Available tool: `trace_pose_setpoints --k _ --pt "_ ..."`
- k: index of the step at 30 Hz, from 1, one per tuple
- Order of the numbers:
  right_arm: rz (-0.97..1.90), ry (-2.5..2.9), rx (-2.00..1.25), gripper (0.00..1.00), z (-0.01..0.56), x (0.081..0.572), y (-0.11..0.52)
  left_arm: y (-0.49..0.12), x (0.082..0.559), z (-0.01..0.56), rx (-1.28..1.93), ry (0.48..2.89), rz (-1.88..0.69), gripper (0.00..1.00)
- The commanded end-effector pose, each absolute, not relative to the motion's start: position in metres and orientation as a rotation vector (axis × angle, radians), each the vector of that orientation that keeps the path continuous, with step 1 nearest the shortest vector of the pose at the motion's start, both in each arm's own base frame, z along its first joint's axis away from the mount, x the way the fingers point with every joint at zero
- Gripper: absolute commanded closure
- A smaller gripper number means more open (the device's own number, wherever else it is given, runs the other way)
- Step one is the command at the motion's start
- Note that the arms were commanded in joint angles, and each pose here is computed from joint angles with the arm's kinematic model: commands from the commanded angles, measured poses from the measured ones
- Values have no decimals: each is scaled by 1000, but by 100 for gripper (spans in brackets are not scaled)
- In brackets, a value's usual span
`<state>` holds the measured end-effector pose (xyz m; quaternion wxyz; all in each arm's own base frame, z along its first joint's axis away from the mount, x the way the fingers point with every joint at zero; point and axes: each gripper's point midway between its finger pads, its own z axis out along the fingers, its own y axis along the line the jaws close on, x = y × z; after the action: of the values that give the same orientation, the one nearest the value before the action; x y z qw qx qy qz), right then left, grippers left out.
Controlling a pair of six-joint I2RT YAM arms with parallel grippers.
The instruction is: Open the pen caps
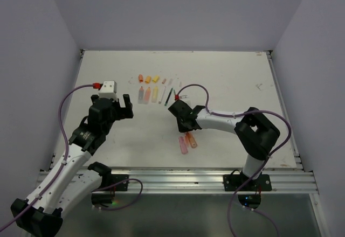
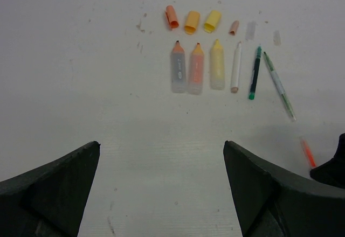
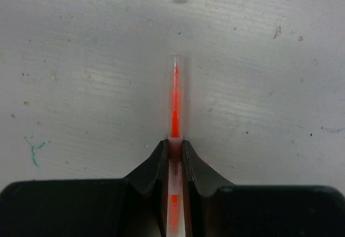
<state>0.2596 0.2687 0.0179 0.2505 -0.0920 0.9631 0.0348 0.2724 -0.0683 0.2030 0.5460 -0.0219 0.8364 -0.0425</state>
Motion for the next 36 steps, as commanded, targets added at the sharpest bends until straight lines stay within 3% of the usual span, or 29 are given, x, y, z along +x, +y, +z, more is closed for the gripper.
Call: trace_pose_setpoints --k 1,9,13,20,36 --pt "188 2528 -257 100 53 265 276 -100 277 214 -9 1959 -300 0" --pt "498 2272 -220 100 136 267 291 -185 262 226 58 1899 -894 0" --pt "574 2147 -137 100 169 271 286 -208 250 221 75 1852 -1062 2" --pt "622 2006 3 100 207 277 272 -247 232 222 139 1803 -1145 8" --pt "729 1992 135 100 207 274 275 -301 231 196 259 1859 -1114 25"
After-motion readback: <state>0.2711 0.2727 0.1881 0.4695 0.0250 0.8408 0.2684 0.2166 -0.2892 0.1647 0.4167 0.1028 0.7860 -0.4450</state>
